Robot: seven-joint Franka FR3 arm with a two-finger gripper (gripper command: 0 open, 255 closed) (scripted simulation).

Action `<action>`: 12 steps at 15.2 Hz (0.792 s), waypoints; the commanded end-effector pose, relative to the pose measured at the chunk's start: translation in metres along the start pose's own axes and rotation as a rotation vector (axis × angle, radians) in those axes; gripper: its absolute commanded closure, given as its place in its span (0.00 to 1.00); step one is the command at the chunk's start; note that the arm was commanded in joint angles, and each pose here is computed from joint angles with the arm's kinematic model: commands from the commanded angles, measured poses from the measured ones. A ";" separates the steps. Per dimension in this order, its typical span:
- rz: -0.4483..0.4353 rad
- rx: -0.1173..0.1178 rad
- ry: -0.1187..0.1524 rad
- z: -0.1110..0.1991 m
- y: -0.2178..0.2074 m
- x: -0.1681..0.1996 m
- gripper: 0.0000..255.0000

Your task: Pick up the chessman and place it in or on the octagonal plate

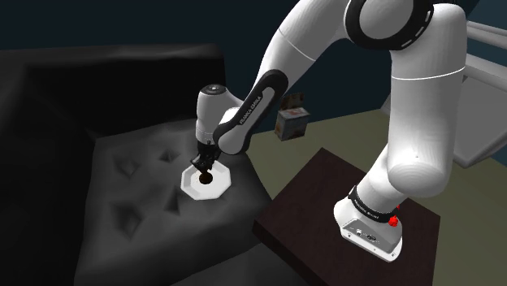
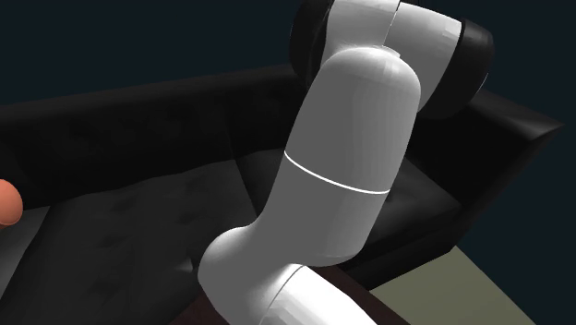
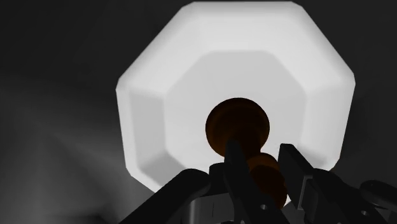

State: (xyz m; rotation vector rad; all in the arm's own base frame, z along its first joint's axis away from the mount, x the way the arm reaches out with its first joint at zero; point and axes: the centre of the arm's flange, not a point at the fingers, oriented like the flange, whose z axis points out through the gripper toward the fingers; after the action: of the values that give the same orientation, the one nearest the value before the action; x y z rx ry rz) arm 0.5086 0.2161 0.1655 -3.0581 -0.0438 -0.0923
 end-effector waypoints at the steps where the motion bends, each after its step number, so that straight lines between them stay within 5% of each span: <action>1: 0.000 0.000 0.000 0.001 0.000 0.000 1.00; 5: 0.000 0.000 0.000 0.001 0.000 0.000 1.00; 6: 0.000 0.000 0.000 0.001 0.000 0.000 0.00; 12: 0.000 0.000 0.000 -0.013 0.000 0.000 0.00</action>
State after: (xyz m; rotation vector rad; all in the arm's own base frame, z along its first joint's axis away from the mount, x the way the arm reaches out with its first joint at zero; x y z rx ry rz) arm 0.5084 0.2163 0.1702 -3.0579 -0.0438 -0.0925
